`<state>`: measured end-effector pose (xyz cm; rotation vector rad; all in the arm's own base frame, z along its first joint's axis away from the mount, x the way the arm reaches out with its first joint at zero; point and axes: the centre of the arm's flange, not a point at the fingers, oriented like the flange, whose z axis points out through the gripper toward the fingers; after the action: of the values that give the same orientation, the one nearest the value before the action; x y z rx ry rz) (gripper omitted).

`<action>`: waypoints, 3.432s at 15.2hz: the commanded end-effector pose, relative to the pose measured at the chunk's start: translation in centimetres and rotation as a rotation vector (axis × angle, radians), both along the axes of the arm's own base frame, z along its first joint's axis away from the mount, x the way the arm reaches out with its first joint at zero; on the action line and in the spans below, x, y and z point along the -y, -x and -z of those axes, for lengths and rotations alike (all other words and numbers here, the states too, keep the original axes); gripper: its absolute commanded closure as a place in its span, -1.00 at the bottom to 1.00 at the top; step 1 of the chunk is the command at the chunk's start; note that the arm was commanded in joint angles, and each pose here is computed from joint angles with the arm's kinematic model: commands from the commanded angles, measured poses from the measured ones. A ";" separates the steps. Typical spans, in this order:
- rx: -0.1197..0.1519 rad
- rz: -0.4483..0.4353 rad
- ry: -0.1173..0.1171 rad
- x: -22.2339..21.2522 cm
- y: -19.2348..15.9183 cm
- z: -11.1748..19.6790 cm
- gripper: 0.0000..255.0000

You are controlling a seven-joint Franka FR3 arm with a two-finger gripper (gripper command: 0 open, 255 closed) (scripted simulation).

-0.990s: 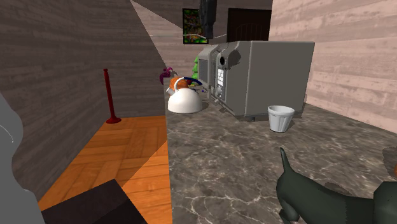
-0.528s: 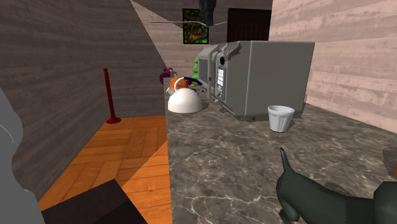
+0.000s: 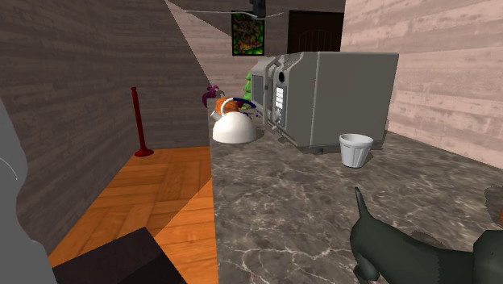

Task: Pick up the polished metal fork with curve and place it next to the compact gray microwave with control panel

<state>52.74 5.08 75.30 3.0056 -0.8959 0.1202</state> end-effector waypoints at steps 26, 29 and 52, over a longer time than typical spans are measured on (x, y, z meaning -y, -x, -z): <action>0.000 0.001 0.000 -10.1 -0.5 9.9 1.00; 0.000 0.001 0.000 -10.1 -0.5 11.5 1.00; 0.000 0.001 0.000 -10.1 -0.5 23.6 1.00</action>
<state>53.25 15.24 52.18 3.0050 -0.8970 0.1191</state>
